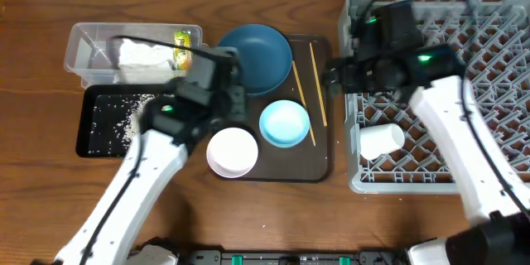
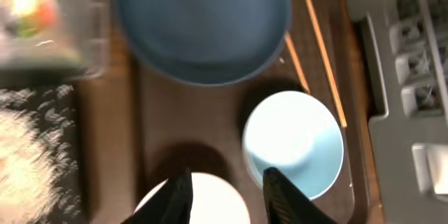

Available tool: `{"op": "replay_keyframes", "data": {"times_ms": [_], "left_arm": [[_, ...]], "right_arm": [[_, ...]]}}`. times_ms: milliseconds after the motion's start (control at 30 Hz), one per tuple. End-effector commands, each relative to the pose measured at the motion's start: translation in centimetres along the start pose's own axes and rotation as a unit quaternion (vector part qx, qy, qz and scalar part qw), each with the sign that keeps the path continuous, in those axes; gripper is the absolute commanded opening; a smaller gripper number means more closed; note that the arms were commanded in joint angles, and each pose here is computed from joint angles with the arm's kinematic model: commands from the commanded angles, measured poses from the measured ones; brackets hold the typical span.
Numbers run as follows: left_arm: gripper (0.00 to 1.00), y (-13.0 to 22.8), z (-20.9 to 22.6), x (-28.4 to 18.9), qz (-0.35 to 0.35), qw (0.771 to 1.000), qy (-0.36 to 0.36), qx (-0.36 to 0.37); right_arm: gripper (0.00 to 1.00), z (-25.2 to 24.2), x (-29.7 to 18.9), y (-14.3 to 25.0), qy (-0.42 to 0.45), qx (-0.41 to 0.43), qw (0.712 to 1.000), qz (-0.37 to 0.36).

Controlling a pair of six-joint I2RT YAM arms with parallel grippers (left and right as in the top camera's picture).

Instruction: Sort waste into correct bins and load items into the dishwasher rack

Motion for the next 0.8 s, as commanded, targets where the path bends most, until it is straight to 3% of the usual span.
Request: {"op": "replay_keyframes", "data": {"times_ms": [0, 333, 467, 633, 667, 767], "left_arm": [[0.38, -0.9, 1.9, -1.6, -0.016, 0.999, -0.009, -0.039], [0.48, -1.3, 4.4, -1.9, -0.016, 0.996, -0.040, -0.076], [0.49, -1.3, 4.5, -1.9, -0.016, 0.996, -0.043, -0.075], [0.55, -1.3, 4.5, -1.9, -0.016, 0.996, -0.043, -0.075], [0.62, -1.3, 4.5, -1.9, -0.016, 0.996, -0.043, -0.075], [0.73, -1.3, 4.5, -1.9, -0.016, 0.996, -0.043, -0.075]], "right_arm": [[0.90, 2.0, 4.0, 1.4, -0.013, -0.006, 0.998, 0.056], [0.64, 3.6, 12.6, 4.0, 0.012, -0.038, 0.986, 0.164], [0.42, 3.3, 15.0, 4.8, 0.019, -0.036, 0.981, 0.192], [0.06, 3.1, 16.0, 5.1, 0.021, -0.035, 0.979, 0.201], [0.01, 3.1, 16.0, 5.1, 0.021, -0.035, 0.979, 0.200], [0.01, 3.1, 15.9, 5.0, 0.020, -0.035, 0.980, 0.197]]}}
Point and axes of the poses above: each gripper's point midway between its finger pads, its own x axis out along the fingers, its own z axis along the line the jaws close on, y = z × x, the point moved 9 cm from there along -x, back along the fingers, and after that the axes turned 5 degrees about -x, right-handed, at the moved point
